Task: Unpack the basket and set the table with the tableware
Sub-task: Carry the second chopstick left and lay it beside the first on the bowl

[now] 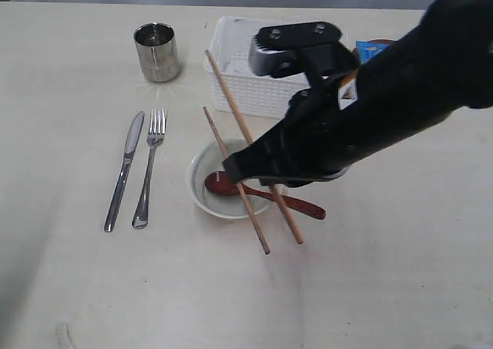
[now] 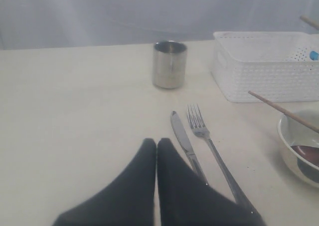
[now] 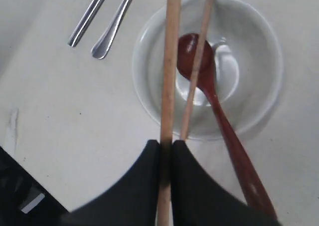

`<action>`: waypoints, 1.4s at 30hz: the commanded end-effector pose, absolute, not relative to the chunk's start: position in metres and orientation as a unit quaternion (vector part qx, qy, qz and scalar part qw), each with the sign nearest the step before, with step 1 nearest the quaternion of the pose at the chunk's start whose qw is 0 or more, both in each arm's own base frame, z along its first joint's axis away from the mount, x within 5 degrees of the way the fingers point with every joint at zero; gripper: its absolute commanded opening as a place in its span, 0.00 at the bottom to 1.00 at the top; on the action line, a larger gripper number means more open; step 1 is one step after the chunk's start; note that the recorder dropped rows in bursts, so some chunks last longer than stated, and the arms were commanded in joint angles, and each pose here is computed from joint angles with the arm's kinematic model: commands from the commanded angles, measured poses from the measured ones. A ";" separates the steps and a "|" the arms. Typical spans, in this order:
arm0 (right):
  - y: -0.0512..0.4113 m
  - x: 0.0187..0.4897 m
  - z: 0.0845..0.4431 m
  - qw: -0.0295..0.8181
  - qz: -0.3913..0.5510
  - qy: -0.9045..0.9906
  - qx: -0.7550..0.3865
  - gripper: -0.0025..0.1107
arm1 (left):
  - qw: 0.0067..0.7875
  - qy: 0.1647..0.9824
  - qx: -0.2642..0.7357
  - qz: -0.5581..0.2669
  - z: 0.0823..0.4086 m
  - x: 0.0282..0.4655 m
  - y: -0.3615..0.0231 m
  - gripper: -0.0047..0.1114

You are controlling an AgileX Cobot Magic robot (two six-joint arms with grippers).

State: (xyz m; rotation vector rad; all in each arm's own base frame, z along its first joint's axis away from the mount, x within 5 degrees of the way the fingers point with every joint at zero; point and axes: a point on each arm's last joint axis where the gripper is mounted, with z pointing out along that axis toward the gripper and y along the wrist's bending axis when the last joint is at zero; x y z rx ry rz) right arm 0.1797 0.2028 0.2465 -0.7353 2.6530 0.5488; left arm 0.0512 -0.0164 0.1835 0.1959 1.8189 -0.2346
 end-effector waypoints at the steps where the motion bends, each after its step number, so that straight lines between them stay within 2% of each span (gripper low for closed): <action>1: 0.231 0.196 0.248 0.146 0.192 0.936 -0.257 0.02 | 0.605 0.785 0.087 -0.103 0.183 0.051 -0.017 0.04; 10: 0.244 0.224 0.231 0.103 0.094 0.964 -0.225 0.02 | 0.605 0.785 0.087 -0.103 0.183 0.051 -0.017 0.04; 18: 0.241 0.229 0.228 0.110 0.088 0.969 -0.204 0.02 | 0.605 0.785 0.087 -0.103 0.183 0.051 -0.017 0.04; 29: 0.247 0.234 0.206 0.078 0.092 0.975 -0.189 0.02 | 0.605 0.785 0.087 -0.103 0.183 0.051 -0.017 0.04; 42: 0.248 0.232 0.194 0.046 0.080 0.973 -0.213 0.02 | 0.605 0.785 0.087 -0.103 0.183 0.051 -0.017 0.04</action>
